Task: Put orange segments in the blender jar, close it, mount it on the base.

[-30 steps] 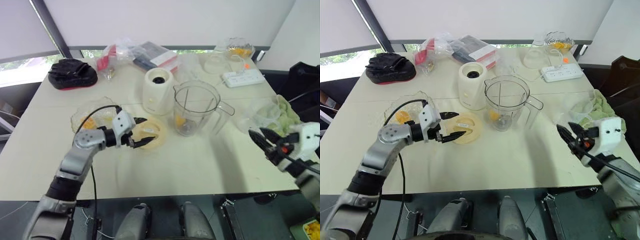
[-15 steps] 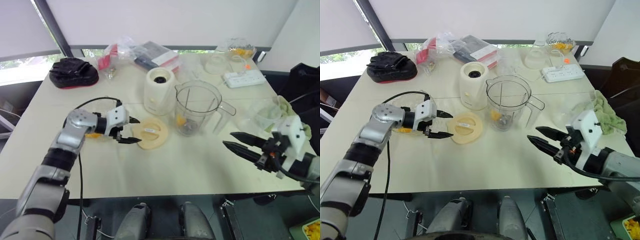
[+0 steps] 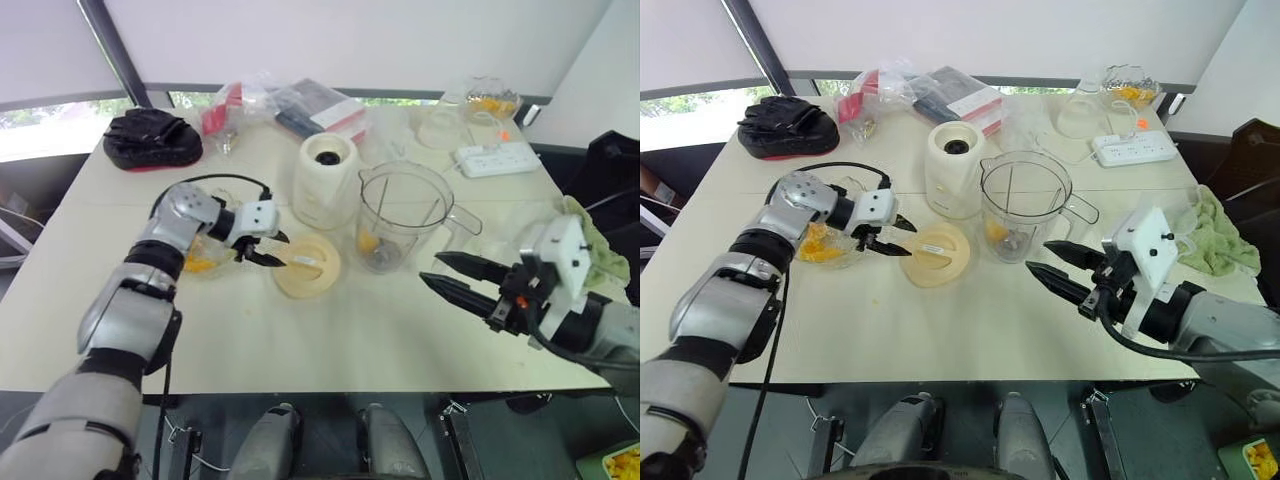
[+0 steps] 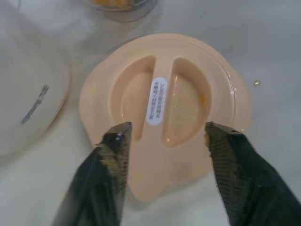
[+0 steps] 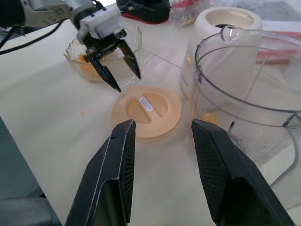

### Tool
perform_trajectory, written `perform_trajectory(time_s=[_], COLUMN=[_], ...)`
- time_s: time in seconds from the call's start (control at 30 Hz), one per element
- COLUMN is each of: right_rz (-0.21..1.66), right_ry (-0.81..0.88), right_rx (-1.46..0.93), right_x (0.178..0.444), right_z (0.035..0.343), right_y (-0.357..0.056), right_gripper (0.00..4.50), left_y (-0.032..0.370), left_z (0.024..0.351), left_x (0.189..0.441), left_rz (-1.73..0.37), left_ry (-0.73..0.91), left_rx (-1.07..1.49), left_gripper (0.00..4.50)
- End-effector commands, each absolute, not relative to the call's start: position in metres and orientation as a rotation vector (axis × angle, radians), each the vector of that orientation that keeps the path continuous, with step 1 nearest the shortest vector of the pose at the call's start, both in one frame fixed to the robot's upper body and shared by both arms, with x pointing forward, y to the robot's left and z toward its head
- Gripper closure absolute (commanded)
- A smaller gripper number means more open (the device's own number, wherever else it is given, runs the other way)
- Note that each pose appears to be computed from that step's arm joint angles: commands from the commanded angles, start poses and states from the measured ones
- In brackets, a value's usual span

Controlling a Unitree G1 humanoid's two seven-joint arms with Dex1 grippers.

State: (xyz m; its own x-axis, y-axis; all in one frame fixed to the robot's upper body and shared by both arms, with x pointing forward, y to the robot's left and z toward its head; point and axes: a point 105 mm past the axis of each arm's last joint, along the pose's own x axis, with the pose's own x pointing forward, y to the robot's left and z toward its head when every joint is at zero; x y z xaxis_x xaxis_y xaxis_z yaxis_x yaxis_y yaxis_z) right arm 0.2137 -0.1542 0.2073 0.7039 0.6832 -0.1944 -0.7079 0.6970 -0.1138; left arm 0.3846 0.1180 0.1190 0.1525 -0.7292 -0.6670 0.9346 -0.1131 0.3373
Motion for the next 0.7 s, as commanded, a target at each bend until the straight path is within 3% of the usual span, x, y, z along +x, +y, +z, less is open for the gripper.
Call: perform_trajectory(time_s=[0.03, 0.7], right_rz=[0.780, 0.698], right_ry=[0.095, 0.113], right_rx=[-0.203, -0.187], right_x=[0.207, 0.192], right_z=[0.215, 0.210], right_y=[-0.148, -0.148], right_gripper=[2.56, 2.56], left_y=[0.113, 0.083], left_z=[0.127, 0.110], left_x=[0.390, 0.407], left_rz=[-1.434, -1.319], left_ry=[0.284, 0.363], left_rx=[0.935, 0.993], left_gripper=[1.92, 1.92])
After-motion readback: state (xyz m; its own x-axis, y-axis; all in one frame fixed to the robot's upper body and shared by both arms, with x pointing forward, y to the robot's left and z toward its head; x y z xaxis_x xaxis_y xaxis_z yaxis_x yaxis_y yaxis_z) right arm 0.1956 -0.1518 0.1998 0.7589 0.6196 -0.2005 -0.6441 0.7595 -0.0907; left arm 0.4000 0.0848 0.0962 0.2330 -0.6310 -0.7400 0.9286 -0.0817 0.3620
